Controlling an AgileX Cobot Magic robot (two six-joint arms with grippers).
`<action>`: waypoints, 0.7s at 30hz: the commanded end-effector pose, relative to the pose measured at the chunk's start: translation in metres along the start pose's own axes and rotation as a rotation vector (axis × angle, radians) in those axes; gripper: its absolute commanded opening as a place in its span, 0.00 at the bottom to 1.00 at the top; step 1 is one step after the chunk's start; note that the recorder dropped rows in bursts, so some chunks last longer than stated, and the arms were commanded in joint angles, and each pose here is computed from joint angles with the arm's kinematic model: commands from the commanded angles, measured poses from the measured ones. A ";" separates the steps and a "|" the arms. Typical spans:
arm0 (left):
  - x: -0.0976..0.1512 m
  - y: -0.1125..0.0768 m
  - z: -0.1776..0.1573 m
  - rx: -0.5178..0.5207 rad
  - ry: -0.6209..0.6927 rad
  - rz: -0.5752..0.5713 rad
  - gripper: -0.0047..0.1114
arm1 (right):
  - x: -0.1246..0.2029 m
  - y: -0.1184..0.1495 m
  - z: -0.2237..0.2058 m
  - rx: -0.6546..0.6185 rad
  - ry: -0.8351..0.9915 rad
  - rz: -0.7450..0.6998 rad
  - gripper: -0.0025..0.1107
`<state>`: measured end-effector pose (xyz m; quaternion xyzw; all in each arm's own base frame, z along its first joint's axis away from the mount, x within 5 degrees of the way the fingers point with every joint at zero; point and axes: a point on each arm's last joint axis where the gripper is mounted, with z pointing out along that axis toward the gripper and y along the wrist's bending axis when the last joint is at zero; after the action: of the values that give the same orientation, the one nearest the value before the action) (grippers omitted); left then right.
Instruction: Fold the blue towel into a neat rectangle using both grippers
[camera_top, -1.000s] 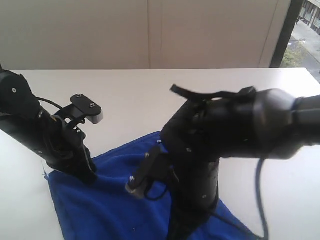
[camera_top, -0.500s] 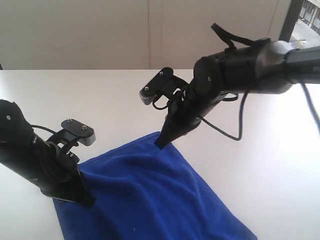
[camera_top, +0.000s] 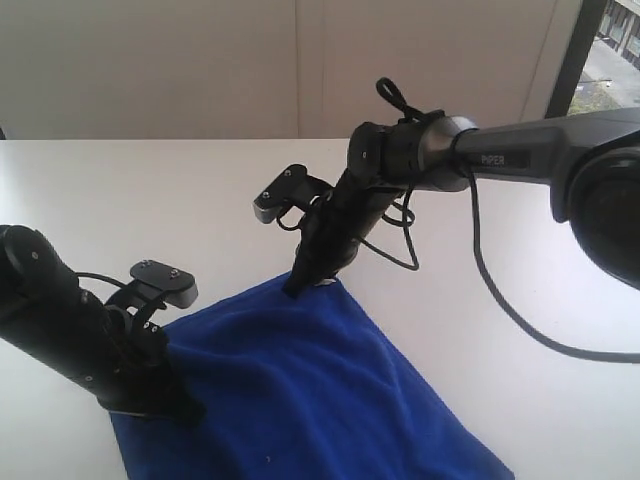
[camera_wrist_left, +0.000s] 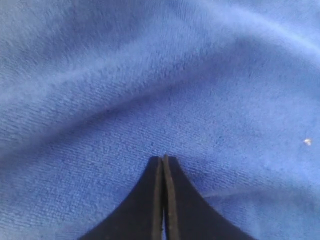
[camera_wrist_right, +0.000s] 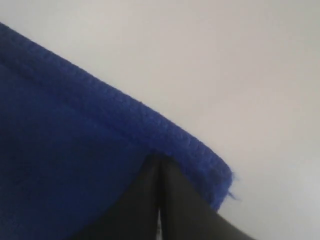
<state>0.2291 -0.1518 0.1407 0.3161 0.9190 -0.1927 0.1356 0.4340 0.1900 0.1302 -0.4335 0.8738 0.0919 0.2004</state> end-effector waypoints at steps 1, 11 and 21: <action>0.008 -0.002 0.007 0.050 0.065 0.008 0.04 | 0.006 -0.008 0.013 0.040 0.020 -0.028 0.02; 0.010 0.001 0.008 0.028 0.091 0.065 0.04 | 0.029 -0.049 0.011 0.143 0.044 0.111 0.02; 0.008 0.002 0.007 0.015 0.071 0.059 0.04 | 0.027 -0.047 0.011 0.073 -0.006 0.123 0.02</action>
<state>0.2284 -0.1514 0.1361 0.3389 0.9135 -0.1890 0.1223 0.4605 0.1501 0.1234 -0.3633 0.9000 0.0615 0.2328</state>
